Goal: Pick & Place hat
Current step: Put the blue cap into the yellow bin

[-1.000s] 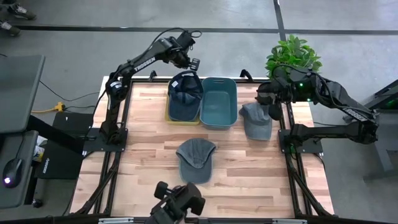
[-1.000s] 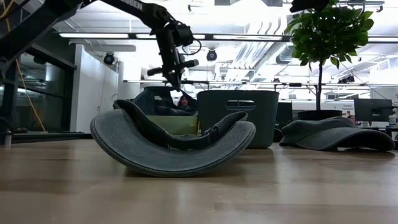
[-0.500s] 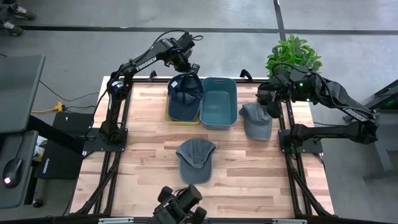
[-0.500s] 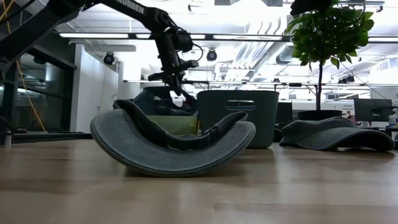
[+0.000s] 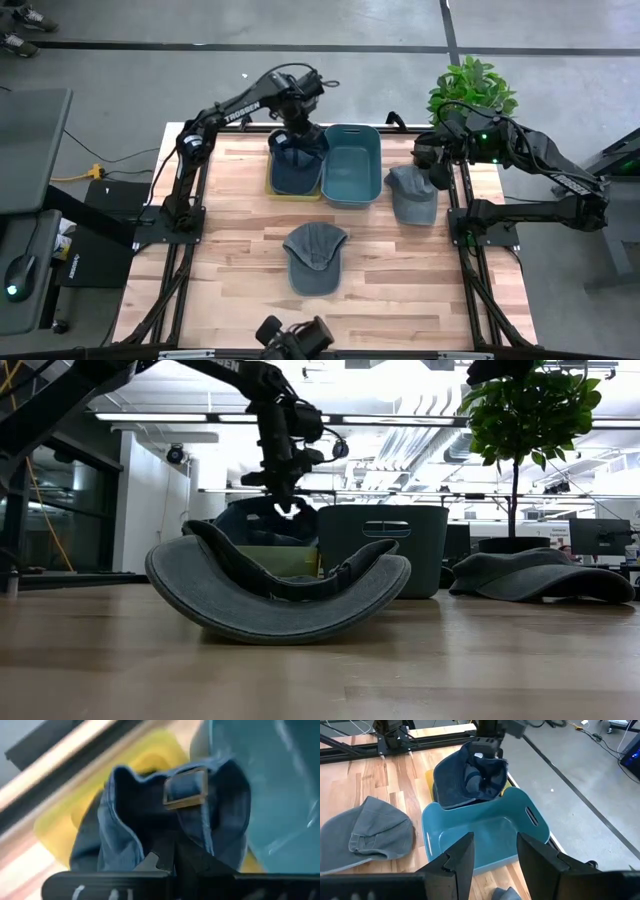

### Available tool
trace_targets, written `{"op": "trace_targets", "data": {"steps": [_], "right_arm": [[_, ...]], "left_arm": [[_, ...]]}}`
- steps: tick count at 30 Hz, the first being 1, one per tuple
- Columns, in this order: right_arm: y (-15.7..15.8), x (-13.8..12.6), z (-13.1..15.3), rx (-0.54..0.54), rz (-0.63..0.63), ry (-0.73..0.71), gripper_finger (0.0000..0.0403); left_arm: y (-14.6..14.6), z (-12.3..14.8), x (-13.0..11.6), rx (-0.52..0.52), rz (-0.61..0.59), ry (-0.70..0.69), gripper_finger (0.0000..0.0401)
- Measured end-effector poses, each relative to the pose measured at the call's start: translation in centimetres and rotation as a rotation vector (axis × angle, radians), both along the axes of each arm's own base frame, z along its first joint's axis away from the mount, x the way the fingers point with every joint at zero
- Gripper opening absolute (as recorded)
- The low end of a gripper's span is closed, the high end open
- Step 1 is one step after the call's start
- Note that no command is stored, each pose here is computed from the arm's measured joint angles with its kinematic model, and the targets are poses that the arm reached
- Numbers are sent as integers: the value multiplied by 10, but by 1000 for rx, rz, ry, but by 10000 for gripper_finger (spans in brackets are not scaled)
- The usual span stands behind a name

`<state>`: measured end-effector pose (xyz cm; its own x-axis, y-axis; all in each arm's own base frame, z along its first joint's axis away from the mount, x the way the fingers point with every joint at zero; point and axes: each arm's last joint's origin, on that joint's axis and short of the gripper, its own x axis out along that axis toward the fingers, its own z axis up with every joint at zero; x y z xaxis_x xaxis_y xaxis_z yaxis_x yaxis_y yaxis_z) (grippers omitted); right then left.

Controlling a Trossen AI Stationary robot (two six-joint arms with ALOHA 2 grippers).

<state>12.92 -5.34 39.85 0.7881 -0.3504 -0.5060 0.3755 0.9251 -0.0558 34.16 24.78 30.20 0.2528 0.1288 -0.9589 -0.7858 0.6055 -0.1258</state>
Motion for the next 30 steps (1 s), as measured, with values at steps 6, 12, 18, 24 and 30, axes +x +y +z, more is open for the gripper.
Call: {"op": "trace_targets", "data": {"steps": [6,12,18,24,30], "right_arm": [[0,0,0,3,-2,-2,142],[0,0,-1,7,-2,7,142],[0,0,-1,7,-2,8,142],[0,0,-1,3,1,11,142],[0,-1,-1,-13,2,18,142]], "left_arm": [[-11,-3,0,-10,-55,80,0],[-19,-12,2,-89,-88,135,0],[-23,-37,4,-146,-101,181,0],[-30,-65,2,-243,-116,200,0],[-34,-85,3,-261,-107,192,0]]}}
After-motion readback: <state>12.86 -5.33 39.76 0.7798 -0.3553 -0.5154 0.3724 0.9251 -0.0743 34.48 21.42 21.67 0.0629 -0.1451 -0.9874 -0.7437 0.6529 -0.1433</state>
